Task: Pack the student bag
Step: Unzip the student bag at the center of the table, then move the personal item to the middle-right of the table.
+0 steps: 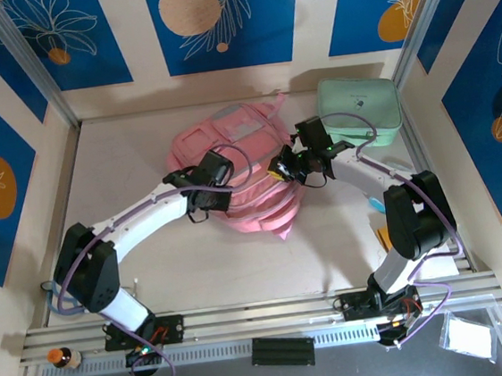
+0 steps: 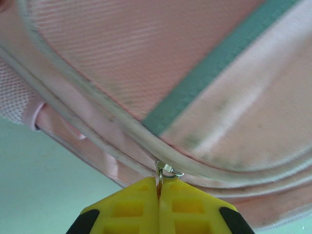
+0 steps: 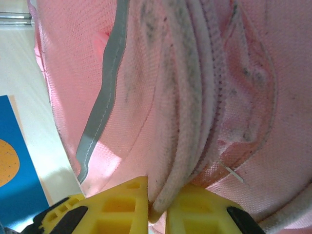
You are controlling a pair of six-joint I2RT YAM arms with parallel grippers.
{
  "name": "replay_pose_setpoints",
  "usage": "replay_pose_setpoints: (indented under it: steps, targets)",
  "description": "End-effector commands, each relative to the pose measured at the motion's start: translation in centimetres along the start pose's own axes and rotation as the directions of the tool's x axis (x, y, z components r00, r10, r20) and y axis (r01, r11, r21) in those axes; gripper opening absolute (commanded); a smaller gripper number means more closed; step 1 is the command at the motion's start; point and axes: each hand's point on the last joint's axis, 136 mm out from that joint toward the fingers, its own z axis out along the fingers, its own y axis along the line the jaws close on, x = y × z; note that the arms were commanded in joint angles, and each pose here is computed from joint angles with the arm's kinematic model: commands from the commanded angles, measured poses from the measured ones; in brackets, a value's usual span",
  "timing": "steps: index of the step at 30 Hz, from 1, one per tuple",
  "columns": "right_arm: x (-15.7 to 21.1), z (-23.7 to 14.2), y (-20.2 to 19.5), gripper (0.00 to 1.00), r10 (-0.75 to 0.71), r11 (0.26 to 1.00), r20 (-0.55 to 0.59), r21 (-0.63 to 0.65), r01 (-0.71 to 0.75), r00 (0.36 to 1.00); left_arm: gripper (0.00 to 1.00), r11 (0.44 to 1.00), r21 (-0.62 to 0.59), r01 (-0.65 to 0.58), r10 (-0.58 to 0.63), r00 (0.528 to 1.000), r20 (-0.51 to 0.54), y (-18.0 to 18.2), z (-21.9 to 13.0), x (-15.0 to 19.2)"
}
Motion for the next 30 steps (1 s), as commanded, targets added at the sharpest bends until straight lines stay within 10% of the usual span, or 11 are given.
replay_pose_setpoints:
  steps: [1,7,15,30]
  targets:
    - [-1.9,-1.0,-0.9,0.13,-0.034,0.998,0.094,0.063,0.028,0.995,0.00,0.989,-0.107,0.102,-0.104,0.994,-0.013,3.7,0.3,-0.9]
    - [-1.6,-1.7,-0.7,0.17,-0.076,0.995,0.092,0.071,0.070,0.993,0.06,0.990,-0.028,0.136,-0.137,0.990,-0.031,3.0,0.8,-1.9]
    - [-1.3,-6.7,-4.0,0.64,-0.169,0.959,0.222,0.262,0.108,0.960,0.50,0.981,-0.008,0.192,-0.190,0.975,0.117,4.9,-4.3,-3.6]
    - [1.1,-14.4,-21.1,0.81,0.052,0.732,0.391,0.611,-0.301,0.919,0.78,0.951,0.205,0.232,-0.281,0.924,0.260,3.6,-7.5,-6.4]
